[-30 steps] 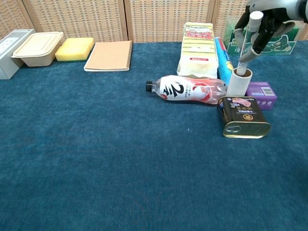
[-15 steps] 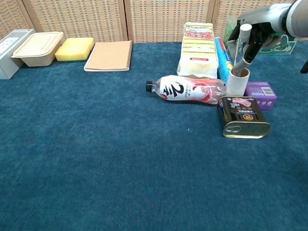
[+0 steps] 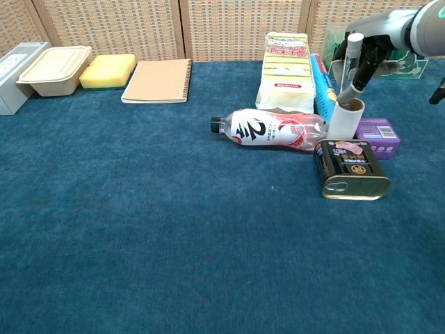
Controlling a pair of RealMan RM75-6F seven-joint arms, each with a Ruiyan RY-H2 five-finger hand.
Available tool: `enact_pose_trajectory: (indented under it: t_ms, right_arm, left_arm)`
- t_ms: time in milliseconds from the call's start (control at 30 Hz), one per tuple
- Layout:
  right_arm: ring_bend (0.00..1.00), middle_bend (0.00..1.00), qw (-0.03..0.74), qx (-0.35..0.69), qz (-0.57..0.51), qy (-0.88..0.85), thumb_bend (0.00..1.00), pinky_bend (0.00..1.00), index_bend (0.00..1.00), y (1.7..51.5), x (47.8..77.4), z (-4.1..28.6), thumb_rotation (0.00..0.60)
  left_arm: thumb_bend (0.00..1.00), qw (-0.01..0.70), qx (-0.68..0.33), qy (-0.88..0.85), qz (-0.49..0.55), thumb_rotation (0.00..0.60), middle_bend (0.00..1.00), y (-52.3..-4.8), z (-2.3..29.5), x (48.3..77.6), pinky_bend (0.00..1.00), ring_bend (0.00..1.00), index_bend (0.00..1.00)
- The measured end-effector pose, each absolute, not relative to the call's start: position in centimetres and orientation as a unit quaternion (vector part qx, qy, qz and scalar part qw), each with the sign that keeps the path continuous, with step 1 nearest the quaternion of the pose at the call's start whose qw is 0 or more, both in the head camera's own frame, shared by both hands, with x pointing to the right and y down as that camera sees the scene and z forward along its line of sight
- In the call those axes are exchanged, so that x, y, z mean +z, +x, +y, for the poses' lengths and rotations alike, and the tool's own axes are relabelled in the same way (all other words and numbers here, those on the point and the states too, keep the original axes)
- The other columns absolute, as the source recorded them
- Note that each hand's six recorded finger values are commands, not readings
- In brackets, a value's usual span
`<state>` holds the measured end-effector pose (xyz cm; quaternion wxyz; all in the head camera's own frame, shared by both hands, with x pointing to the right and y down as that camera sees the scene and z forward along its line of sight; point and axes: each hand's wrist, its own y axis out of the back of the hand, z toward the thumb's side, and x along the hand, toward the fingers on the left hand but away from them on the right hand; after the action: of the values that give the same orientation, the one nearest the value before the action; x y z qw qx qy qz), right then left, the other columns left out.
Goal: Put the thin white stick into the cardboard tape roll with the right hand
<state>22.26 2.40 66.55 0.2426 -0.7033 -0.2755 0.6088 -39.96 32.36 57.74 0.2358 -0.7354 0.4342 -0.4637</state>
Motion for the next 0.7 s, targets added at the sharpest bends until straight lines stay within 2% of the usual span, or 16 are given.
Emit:
enact_pose_trajectory:
  t_ms: [233,467,633,700]
  right_arm:
    - [0.6,0.59,0.237,0.613,-0.265,-0.705,0.4,0.68,0.59,23.2,66.6,2.3,0.6]
    - [0.44,0.44,0.234,0.614,-0.265,-0.706,0.4,0.54,0.48,24.0,65.9,2.3,0.6]
    - [0.35,0.33,0.233,0.611,-0.263,-0.709,0.39,0.46,0.3,24.2,65.2,2.4,0.6]
    - [0.32,0.3,0.234,0.611,-0.262,-0.709,0.38,0.44,0.27,24.3,65.0,2.5,0.6]
  left_arm:
    - [0.18,0.234,-0.464,-0.74,0.427,0.6,0.15,-39.7,31.7,58.0,0.27,0.1,0.24]
    - [0.18,0.236,-0.462,-0.74,0.429,0.6,0.15,-39.7,31.9,57.8,0.27,0.1,0.24]
    - [0.18,0.24,-0.457,-0.741,0.429,0.6,0.15,-39.5,32.0,57.5,0.27,0.1,0.24]
    - [0.18,0.24,-0.457,-0.741,0.429,0.6,0.15,-39.5,32.0,57.4,0.27,0.1,0.24]
